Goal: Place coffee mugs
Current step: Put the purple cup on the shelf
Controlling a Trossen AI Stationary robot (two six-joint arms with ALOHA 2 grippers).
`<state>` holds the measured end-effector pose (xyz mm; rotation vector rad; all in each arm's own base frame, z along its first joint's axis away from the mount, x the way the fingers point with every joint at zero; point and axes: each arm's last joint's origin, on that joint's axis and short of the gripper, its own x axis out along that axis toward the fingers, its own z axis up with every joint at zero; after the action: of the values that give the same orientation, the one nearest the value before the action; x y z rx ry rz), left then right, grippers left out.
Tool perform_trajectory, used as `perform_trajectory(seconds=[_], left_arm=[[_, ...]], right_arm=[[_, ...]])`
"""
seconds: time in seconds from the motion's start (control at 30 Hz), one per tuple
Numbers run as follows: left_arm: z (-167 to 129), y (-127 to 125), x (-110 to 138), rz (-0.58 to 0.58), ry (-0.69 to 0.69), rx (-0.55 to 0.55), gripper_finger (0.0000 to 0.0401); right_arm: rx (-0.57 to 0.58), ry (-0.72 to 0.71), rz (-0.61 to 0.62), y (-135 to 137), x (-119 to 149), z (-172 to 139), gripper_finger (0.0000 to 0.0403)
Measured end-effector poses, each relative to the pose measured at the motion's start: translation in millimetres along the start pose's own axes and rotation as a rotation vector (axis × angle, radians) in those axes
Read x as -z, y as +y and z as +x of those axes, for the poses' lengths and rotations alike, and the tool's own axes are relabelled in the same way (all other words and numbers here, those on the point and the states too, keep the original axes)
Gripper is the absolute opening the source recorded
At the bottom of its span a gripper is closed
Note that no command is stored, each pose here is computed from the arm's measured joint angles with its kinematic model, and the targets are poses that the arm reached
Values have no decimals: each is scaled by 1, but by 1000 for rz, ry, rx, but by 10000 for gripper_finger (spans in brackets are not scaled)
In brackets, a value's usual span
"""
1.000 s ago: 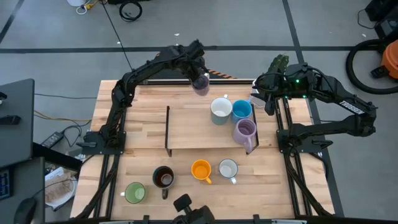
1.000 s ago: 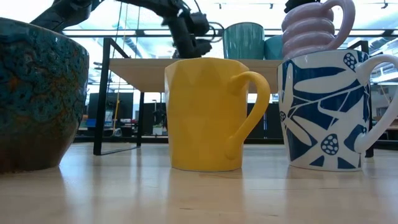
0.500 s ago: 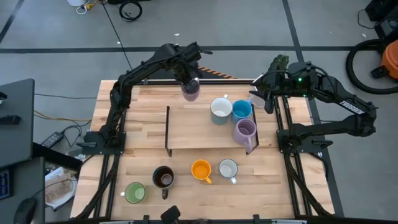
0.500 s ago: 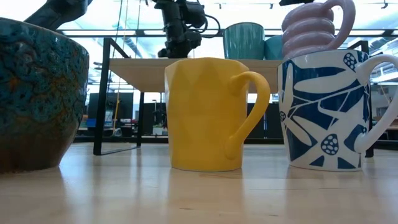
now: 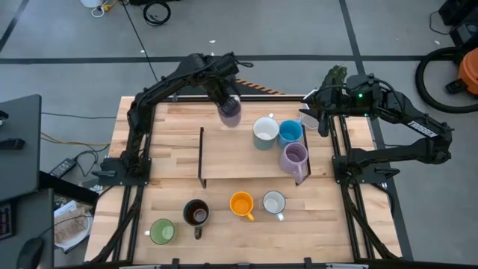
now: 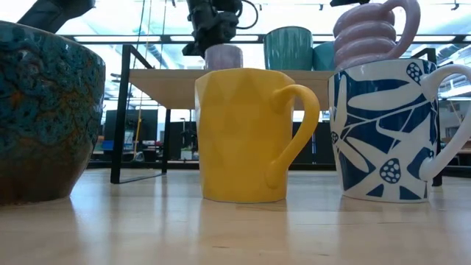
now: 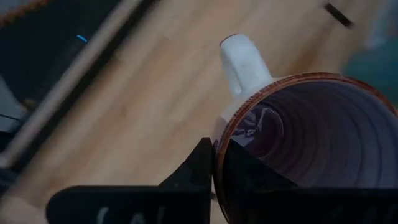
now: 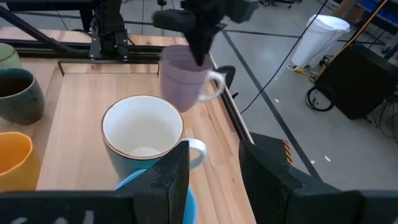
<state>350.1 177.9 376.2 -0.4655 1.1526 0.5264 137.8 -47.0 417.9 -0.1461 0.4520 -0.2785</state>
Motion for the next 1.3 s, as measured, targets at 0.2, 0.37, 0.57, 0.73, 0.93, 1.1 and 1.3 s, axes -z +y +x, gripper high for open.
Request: perform_trajectory(seconds=[0.2, 0.37, 0.57, 0.73, 0.93, 1.1, 1.3], left_arm=[[-1, -21, 8, -20, 45, 78, 29], [-1, -39, 13, -35, 56, 81, 28], [-2, -57, 19, -35, 44, 44, 29], [-1, -68, 22, -11, 36, 38, 30], [4, -76, 23, 12, 13, 9, 31], [11, -76, 24, 11, 37, -3, 31], [15, -77, 23, 10, 25, -8, 32]], right_arm=[[-3, -1, 3, 0, 0, 0, 146], [-18, -1, 7, 1, 0, 0, 146], [-48, -7, 7, 1, 0, 0, 146], [-48, -7, 5, 1, 0, 0, 146], [-49, -7, 4, 1, 0, 0, 146], [-49, -7, 6, 1, 0, 0, 146], [-50, -7, 7, 1, 0, 0, 146]])
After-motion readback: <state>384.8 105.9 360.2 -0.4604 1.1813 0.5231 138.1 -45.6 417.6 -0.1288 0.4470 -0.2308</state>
